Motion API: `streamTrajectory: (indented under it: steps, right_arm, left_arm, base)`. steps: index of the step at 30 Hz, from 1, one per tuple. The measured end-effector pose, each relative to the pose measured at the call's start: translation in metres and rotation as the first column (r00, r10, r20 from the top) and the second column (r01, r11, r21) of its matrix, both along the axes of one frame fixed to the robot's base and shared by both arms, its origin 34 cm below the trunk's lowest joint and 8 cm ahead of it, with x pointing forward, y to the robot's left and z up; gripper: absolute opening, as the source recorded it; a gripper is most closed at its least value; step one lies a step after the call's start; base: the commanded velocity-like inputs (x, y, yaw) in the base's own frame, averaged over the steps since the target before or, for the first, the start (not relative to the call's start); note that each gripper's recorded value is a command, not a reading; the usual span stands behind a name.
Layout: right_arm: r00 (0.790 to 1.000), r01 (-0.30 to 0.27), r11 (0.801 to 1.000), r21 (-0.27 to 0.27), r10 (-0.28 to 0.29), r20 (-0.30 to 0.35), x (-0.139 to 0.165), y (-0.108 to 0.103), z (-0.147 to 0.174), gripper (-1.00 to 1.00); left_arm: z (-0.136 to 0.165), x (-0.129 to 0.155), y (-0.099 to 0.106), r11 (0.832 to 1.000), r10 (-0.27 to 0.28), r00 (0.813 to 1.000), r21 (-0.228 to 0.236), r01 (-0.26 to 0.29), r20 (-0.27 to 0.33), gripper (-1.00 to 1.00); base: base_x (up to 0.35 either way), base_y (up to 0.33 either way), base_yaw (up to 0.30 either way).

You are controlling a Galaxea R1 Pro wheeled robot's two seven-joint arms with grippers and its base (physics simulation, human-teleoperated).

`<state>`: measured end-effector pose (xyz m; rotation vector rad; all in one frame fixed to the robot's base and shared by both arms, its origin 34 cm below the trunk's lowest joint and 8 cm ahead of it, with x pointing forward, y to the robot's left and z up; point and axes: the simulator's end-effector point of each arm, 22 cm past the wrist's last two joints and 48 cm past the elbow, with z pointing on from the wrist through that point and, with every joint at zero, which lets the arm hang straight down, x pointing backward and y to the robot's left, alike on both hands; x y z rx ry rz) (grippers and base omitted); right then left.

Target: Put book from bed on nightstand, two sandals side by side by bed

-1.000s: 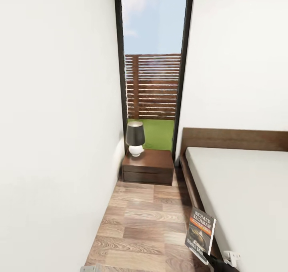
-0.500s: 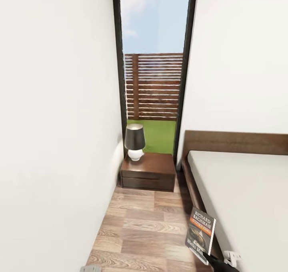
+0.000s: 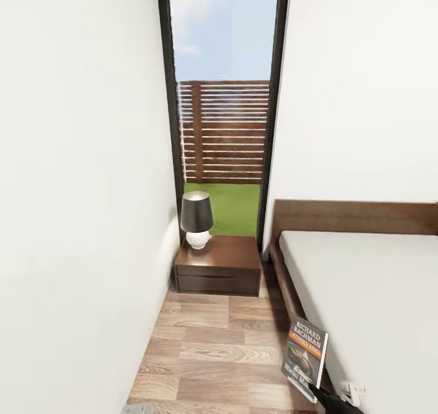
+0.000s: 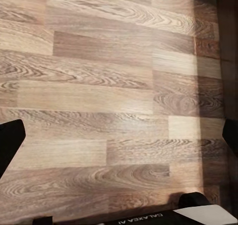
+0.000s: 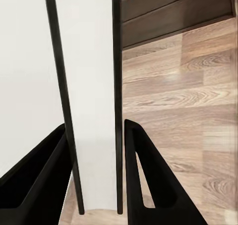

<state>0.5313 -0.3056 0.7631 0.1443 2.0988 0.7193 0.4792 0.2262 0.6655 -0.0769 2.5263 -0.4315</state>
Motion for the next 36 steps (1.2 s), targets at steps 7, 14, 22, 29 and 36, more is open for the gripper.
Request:
streamTrajectory:
  steps: [7, 14, 22, 29, 36]
  right_arm:
    - [1.0, -0.002, 1.0, -0.001, 0.002, 0.0, -0.0003, 0.0004, 0.0, -1.0]
    - [1.0, -0.001, 1.0, 0.0, 0.001, 0.0, -0.0003, 0.0003, 0.0002, -1.0]
    - [1.0, -0.002, 1.0, -0.001, 0.002, -0.001, -0.0006, 0.0002, 0.0, -1.0]
    - [1.0, -0.002, 1.0, -0.001, 0.002, -0.002, -0.0008, 0.0005, -0.0003, -1.0]
    - [1.0, -0.003, 1.0, -0.002, 0.003, -0.002, -0.0009, 0.0003, -0.0004, -1.0]
  left_arm:
    - [0.0001, -0.0001, 0.0001, 1.0, 0.0, 1.0, 0.0, 0.0, 0.0, 1.0]
    - [0.0003, -0.0003, 0.0, 1.0, -0.001, 1.0, 0.0, 0.001, 0.001, 1.0]
    - [0.0003, -0.0003, 0.0, 1.0, -0.002, 1.0, 0.001, 0.002, 0.001, 1.0]
    - [0.0004, -0.0003, -0.0029, 1.0, -0.003, 1.0, -0.003, 0.003, 0.001, 1.0]
    - [0.0007, -0.0002, -0.009, 1.0, -0.004, 1.0, -0.011, 0.004, 0.001, 1.0]
  base:
    - [0.047, 0.0, -0.053]
    - [0.29, 0.0, -0.002]
    - [0.327, 0.0, 0.0]
    - [0.319, 0.0, 0.0]
    - [0.312, 0.0, 0.0]
